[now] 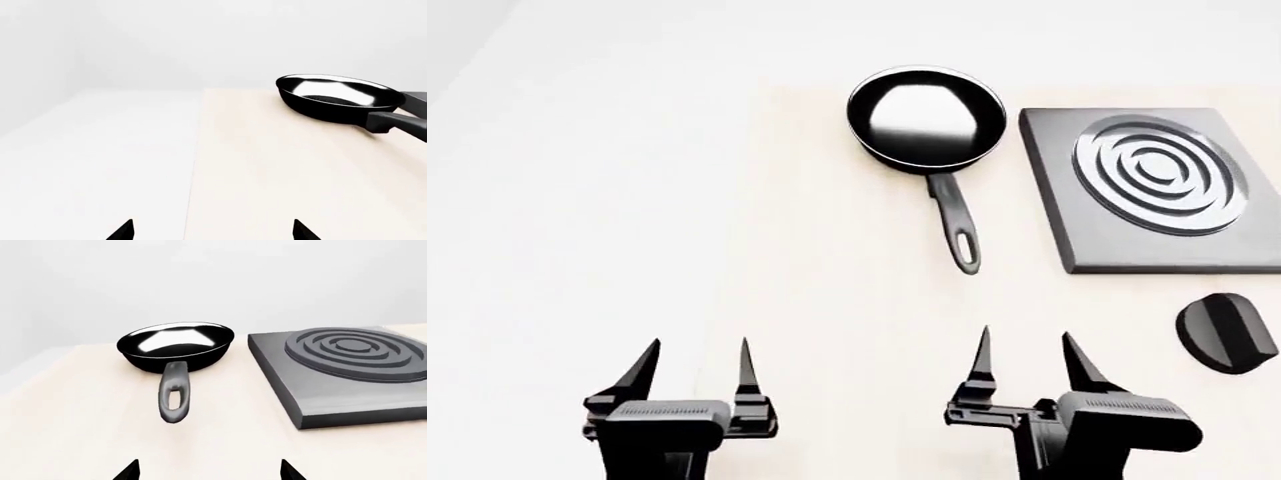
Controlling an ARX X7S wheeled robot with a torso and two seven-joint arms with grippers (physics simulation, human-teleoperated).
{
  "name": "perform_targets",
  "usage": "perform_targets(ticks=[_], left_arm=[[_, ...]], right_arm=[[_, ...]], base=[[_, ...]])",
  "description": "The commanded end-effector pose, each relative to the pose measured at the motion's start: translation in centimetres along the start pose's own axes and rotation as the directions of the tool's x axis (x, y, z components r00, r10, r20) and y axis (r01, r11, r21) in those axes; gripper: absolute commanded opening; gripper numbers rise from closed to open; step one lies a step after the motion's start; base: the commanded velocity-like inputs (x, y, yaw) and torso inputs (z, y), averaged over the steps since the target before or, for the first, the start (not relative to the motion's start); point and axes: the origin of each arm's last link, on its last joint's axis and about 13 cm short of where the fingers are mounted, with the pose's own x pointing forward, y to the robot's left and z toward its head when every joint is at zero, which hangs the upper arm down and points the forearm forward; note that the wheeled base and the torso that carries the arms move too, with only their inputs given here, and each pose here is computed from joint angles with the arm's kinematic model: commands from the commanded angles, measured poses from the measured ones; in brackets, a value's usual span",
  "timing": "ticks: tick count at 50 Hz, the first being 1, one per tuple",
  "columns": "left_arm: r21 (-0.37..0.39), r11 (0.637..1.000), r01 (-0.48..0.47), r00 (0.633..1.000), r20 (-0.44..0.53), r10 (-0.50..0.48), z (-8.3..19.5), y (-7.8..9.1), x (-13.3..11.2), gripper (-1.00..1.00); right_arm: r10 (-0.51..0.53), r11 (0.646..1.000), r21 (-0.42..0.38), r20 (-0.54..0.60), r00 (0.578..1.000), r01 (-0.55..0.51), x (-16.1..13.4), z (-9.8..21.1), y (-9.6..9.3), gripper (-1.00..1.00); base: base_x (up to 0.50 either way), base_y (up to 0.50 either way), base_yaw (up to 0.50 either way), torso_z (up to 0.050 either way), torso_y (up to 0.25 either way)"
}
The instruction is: Turn on the stove and put the frying pan on it.
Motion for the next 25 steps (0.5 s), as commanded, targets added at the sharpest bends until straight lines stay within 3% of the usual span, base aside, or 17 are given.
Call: perform_targets(ticks=[1,12,25], left_arm=[[0.006,1.0,-0.005,1.0,0.016,0.005,0.2,0.1,0.2,1.0],[-0.002,1.0,0.001,1.0,0.017,-0.001,0.5,0.1,0.1,1.0],[-0.008,1.0,0.0,1.0,0.026,0.0,0.7,0.1,-0.1,1.0]], right_arm=[[-0.052,0.999,0.013,0.004,0.999,0.052,-0.4,3.4,-1.0,1.0],[-0.18,0.984,0.01,0.042,0.983,0.179,-0.9,6.0,-3.8,1.0],[-0.268,0.963,-0.026,0.044,0.962,0.269,-1.6,7.8,-5.9,1.0]], base=[[0.0,0.0,0.0,0.0,0.0],[0.0,0.0,0.0,0.0,0.0],[0.0,0.0,0.0,0.0,0.0]])
